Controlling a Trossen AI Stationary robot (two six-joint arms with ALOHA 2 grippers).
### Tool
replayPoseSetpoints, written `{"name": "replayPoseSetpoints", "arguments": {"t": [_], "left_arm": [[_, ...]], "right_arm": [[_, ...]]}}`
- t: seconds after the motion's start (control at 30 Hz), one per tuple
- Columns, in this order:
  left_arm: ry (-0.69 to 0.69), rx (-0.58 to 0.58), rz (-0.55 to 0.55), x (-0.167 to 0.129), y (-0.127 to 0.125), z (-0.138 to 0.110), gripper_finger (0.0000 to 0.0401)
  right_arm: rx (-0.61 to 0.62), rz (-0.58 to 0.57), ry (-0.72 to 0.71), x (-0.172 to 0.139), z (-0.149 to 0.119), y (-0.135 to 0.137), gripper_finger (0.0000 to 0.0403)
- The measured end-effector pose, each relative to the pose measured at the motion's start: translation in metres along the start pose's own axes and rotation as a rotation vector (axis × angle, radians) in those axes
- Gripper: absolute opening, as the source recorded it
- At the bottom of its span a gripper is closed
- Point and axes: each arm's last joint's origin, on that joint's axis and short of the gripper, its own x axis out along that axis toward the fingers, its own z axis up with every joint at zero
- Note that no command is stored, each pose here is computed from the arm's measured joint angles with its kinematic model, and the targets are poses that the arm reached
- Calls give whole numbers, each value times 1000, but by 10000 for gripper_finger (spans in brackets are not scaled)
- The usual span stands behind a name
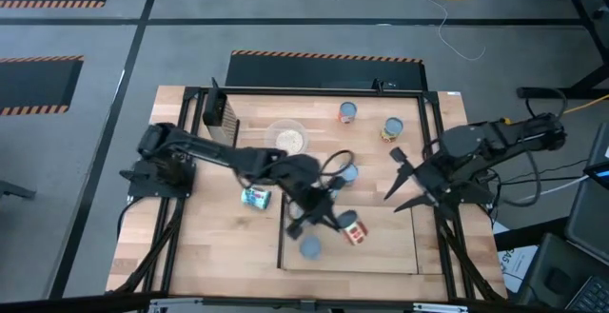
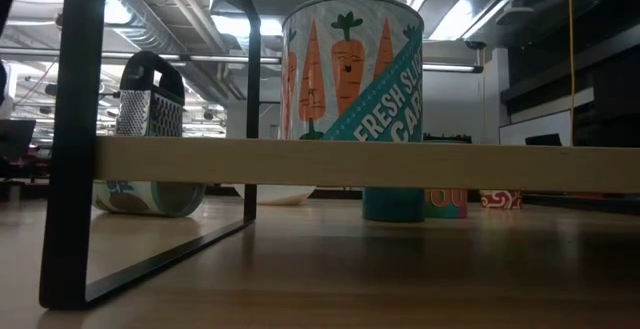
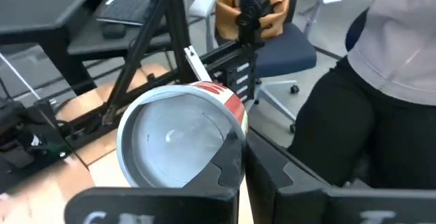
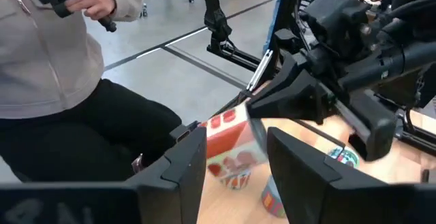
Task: Pick and place cans onto a shelf
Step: Put the canned tomato on the shelf
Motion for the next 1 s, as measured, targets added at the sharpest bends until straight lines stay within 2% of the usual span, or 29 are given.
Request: {"name": "replayPoseSetpoints", "arguments": {"t": [0.23, 0.4, 0.6, 0.77, 1.0], "left_arm": [[151, -88, 3, 34, 37, -3, 2], [291, -143, 20, 58, 46, -26, 2], [459, -177, 74, 68, 43, -49, 2], [578, -187, 97, 67, 33, -56, 2], [637, -160, 124, 72, 19, -59, 3]], "right_arm": [[11, 6, 34, -19, -5, 7, 158], [31, 18, 97, -23, -12, 9, 158], [39, 23, 124, -18, -14, 8, 158], [41, 26, 140, -12, -15, 7, 158], [50, 32, 169, -3, -17, 4, 158]]}}
